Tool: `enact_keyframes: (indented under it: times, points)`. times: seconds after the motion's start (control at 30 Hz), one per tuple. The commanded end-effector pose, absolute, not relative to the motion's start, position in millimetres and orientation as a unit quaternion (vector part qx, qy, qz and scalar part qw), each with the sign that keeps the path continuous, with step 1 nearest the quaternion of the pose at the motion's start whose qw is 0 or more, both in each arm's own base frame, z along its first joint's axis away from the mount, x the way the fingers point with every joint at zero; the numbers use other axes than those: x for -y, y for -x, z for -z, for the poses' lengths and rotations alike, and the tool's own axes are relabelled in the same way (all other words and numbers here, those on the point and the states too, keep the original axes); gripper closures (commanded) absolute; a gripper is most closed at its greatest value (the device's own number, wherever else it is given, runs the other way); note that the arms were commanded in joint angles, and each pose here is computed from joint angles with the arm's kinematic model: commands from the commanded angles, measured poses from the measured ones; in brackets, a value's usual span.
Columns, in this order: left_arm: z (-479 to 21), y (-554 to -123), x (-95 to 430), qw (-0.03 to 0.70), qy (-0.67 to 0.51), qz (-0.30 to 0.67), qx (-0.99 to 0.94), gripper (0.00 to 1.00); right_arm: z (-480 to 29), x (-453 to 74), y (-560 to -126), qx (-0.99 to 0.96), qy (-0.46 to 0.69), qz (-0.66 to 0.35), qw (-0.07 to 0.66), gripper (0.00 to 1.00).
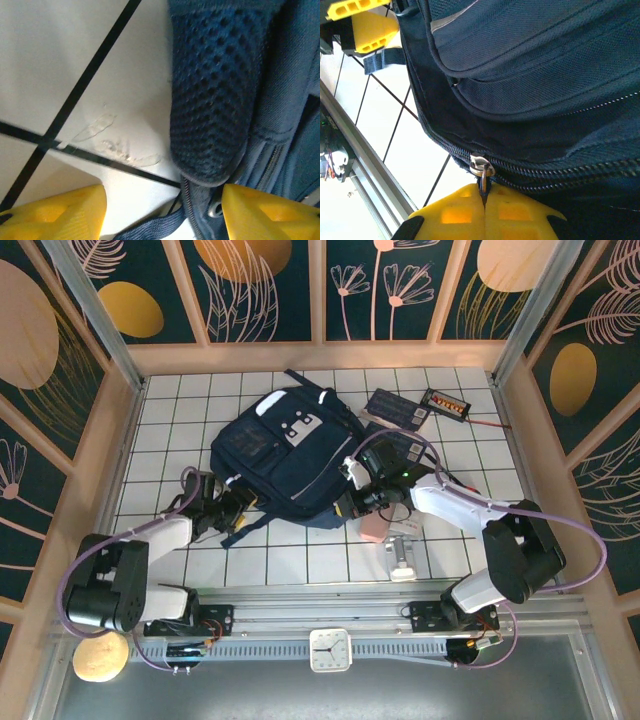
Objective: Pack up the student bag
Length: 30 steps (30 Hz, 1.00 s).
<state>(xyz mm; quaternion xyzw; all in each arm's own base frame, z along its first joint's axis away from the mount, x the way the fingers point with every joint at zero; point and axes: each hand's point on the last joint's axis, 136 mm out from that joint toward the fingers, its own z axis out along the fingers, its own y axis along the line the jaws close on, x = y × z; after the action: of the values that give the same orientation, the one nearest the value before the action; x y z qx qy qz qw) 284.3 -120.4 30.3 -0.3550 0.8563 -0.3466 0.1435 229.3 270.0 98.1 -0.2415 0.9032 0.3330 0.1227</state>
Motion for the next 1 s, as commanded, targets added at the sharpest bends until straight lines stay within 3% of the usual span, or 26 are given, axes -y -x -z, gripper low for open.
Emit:
enact_keyframes:
  times: [0.0, 0.1, 0.2, 0.4, 0.63, 0.97]
  points:
    - [-51.1, -316.5, 130.8, 0.186, 0.345, 0.401, -0.828, 0.44, -94.8, -270.0, -226.0, -0.910, 0.243, -0.319, 0.105, 1.00]
    - [-42.2, -320.2, 138.3, 0.175, 0.349, 0.422, -0.818, 0.69, -92.1, -272.8, -219.5, -0.912, 0.245, -0.315, 0.092, 1.00]
    - [-36.9, -322.0, 148.6, 0.168, 0.354, 0.449, -0.803, 1.00, -90.9, -275.4, -213.3, -0.914, 0.241, -0.315, 0.082, 1.00]
    - [-46.5, -323.2, 157.9, 0.189, 0.359, 0.460, -0.790, 1.00, -93.1, -285.7, -202.7, -0.919, 0.228, -0.316, 0.052, 1.00]
    - [-60.6, -326.3, 166.2, 0.202, 0.354, 0.468, -0.784, 1.00, -90.0, -333.4, -179.2, -0.908, 0.241, -0.343, 0.002, 1.00]
    - [-62.7, -316.6, 170.1, 0.194, 0.337, 0.466, -0.795, 1.00, -82.8, -414.4, -204.2, -0.887, 0.200, -0.415, -0.021, 1.00]
